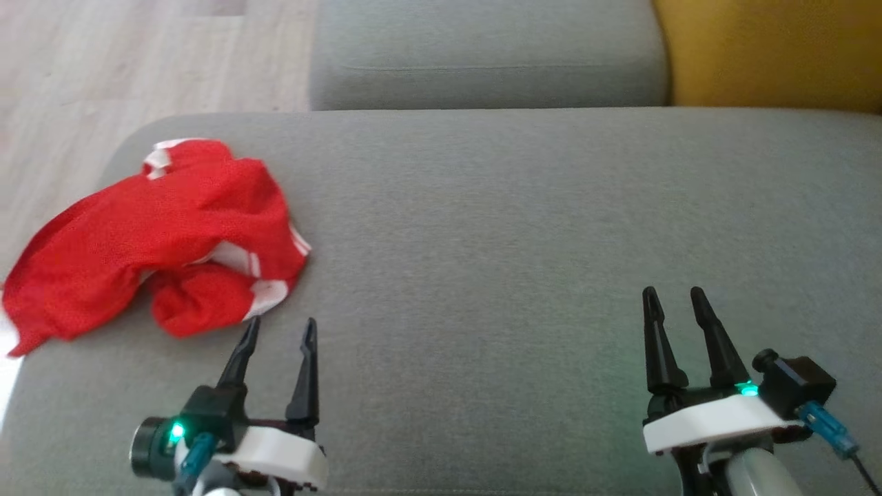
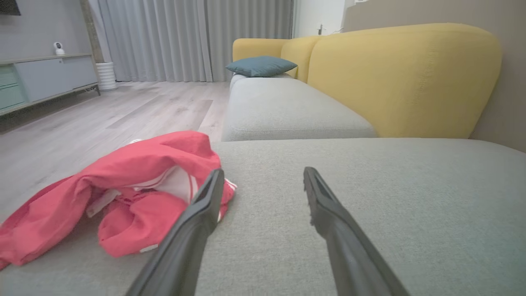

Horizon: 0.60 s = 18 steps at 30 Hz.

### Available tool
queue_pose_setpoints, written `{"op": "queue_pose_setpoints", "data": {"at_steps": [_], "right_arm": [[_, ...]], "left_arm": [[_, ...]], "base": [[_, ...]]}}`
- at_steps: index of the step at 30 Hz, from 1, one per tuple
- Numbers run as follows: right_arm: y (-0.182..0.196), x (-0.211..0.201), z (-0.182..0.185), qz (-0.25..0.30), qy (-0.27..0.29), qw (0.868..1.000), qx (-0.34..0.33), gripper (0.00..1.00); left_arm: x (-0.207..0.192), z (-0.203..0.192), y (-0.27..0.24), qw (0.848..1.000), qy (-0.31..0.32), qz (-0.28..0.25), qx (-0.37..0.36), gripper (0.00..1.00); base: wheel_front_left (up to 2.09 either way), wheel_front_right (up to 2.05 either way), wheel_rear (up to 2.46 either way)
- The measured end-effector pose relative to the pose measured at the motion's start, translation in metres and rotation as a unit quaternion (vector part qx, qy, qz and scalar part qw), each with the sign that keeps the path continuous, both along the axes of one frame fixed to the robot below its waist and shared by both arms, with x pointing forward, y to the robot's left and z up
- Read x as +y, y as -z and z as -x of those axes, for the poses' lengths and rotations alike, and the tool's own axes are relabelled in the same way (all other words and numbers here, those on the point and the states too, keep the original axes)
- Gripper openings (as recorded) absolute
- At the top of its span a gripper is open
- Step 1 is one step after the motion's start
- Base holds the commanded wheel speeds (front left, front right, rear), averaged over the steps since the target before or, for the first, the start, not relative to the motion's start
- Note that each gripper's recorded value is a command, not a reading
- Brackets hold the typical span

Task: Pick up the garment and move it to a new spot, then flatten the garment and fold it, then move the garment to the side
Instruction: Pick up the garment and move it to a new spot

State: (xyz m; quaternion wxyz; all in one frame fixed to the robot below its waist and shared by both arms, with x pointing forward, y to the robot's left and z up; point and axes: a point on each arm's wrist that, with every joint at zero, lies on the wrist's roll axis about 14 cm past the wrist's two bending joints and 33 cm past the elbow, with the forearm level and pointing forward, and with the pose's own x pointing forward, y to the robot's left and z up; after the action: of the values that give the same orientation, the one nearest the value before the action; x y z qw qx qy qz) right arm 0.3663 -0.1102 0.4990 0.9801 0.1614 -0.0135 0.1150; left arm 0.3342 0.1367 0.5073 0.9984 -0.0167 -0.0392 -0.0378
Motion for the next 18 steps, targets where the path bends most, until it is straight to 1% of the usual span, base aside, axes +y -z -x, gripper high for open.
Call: {"op": "queue_pose_setpoints", "data": {"at_steps": [8, 18], "right_arm": [[0.000, 0.039, -0.006, 0.003, -0.058, 0.998, 0.001, 1.00], [0.008, 0.094, -0.001, -0.003, -0.142, 0.990, 0.018, 1.00]], "left_arm": [[0.037, 0.020, 0.003, 0.998, -0.059, -0.002, 0.003, 1.00], [0.084, 0.057, 0.007, 0.990, -0.141, -0.006, 0.006, 1.00]], "base": [[0.00, 0.00, 0.00], [0.00, 0.00, 0.00]]}}
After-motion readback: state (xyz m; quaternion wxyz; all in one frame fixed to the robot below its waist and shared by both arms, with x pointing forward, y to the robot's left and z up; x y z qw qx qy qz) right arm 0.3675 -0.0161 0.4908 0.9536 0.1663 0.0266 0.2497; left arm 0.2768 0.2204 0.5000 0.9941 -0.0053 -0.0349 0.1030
